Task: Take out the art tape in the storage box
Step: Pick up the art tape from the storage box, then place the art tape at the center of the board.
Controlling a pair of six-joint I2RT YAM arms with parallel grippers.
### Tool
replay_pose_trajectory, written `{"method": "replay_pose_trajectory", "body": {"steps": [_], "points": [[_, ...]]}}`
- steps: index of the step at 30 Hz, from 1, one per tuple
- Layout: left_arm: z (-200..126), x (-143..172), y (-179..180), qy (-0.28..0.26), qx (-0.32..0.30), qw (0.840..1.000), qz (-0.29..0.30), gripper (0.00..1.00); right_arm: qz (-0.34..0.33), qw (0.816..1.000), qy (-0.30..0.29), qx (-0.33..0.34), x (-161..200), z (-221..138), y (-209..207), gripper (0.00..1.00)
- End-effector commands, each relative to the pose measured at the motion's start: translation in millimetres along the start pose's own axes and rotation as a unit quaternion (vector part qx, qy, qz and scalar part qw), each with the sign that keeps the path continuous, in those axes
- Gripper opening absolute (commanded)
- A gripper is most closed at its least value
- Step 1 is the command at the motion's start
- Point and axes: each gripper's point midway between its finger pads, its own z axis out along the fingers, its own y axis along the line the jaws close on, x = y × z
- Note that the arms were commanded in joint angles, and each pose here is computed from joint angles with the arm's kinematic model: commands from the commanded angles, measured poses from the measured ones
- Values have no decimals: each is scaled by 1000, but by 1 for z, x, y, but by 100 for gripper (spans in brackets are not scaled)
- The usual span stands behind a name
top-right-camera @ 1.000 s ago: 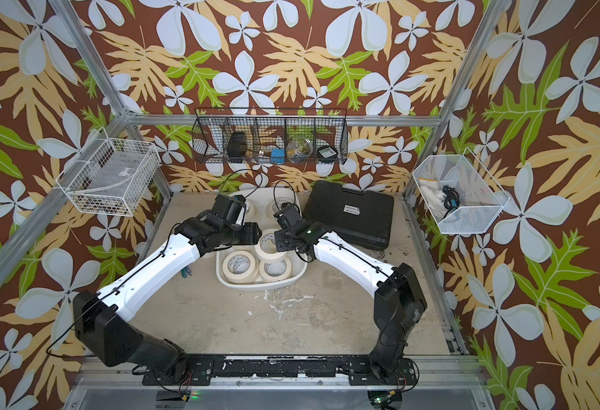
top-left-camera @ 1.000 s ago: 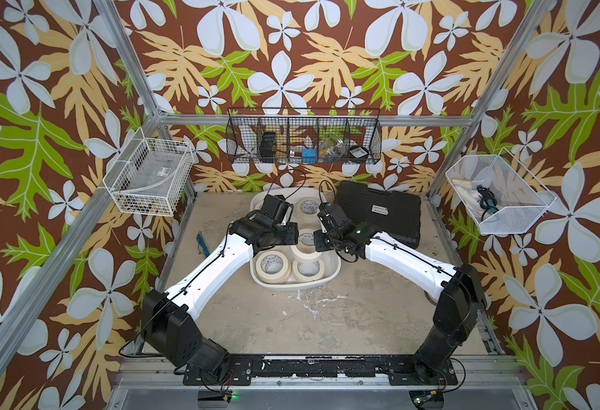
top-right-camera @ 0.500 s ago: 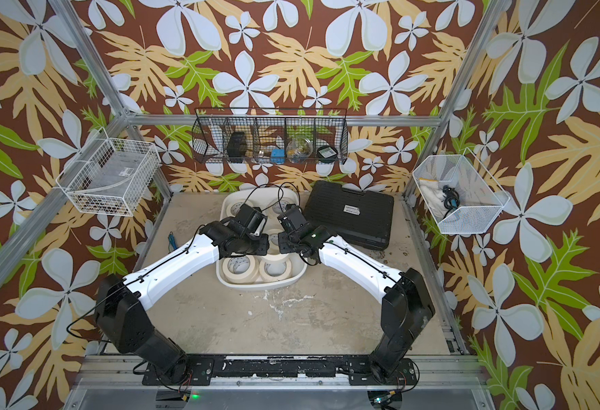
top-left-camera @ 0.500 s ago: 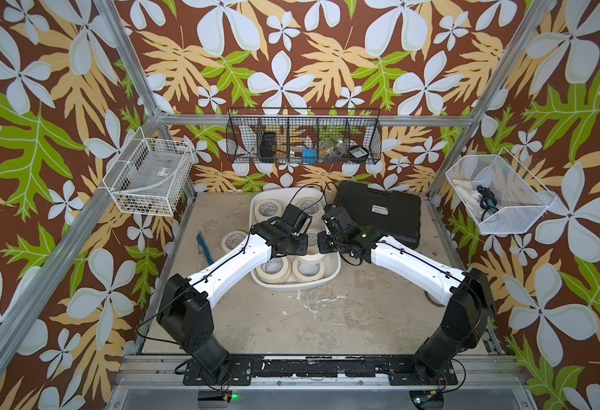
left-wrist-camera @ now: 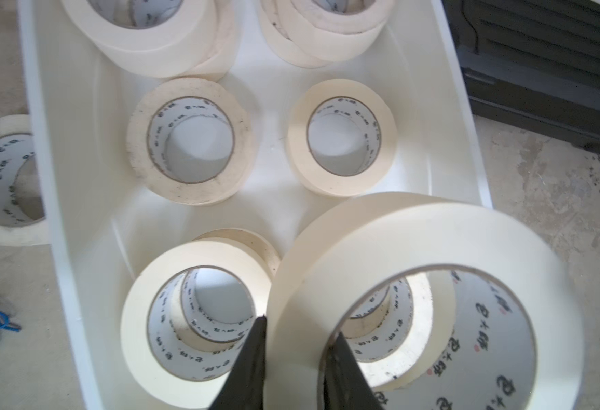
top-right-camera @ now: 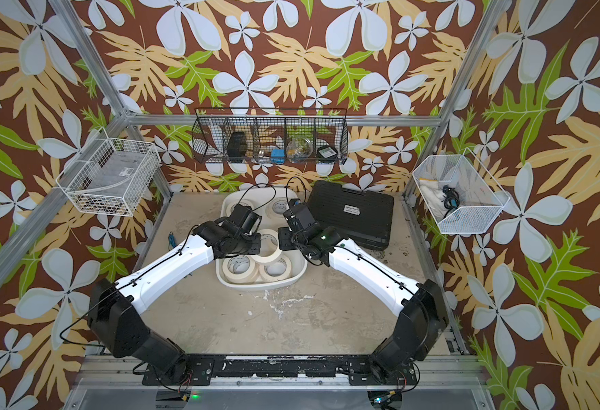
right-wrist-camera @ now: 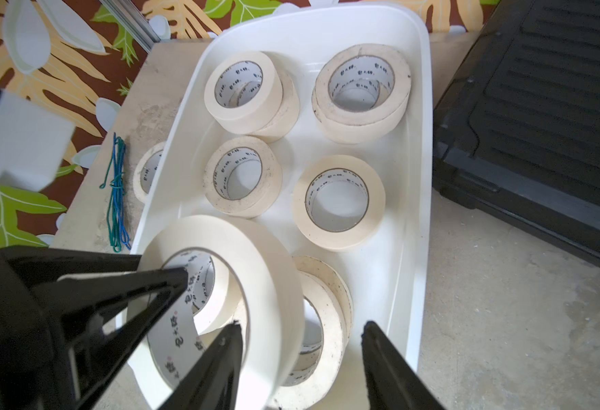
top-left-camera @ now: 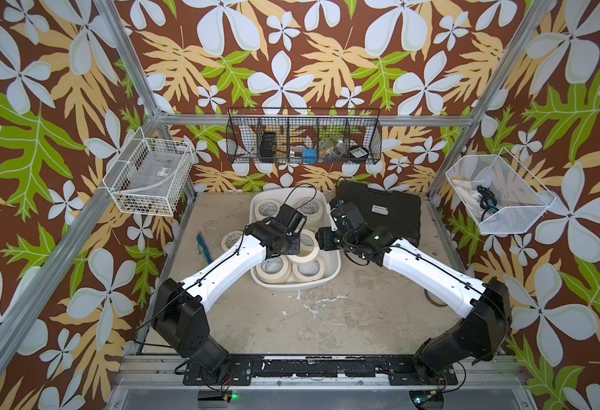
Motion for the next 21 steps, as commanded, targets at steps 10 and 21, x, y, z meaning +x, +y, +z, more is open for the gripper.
{"method": "replay_pose_trajectory", "body": {"steps": [10, 21], "points": [[-10, 5, 149, -19, -61, 982, -175, 15, -17, 1000, -6, 7, 7, 2, -9, 58], [20, 59, 226, 28, -122, 946, -299, 8, -13, 1000, 15, -8, 16, 20, -6, 58]]}}
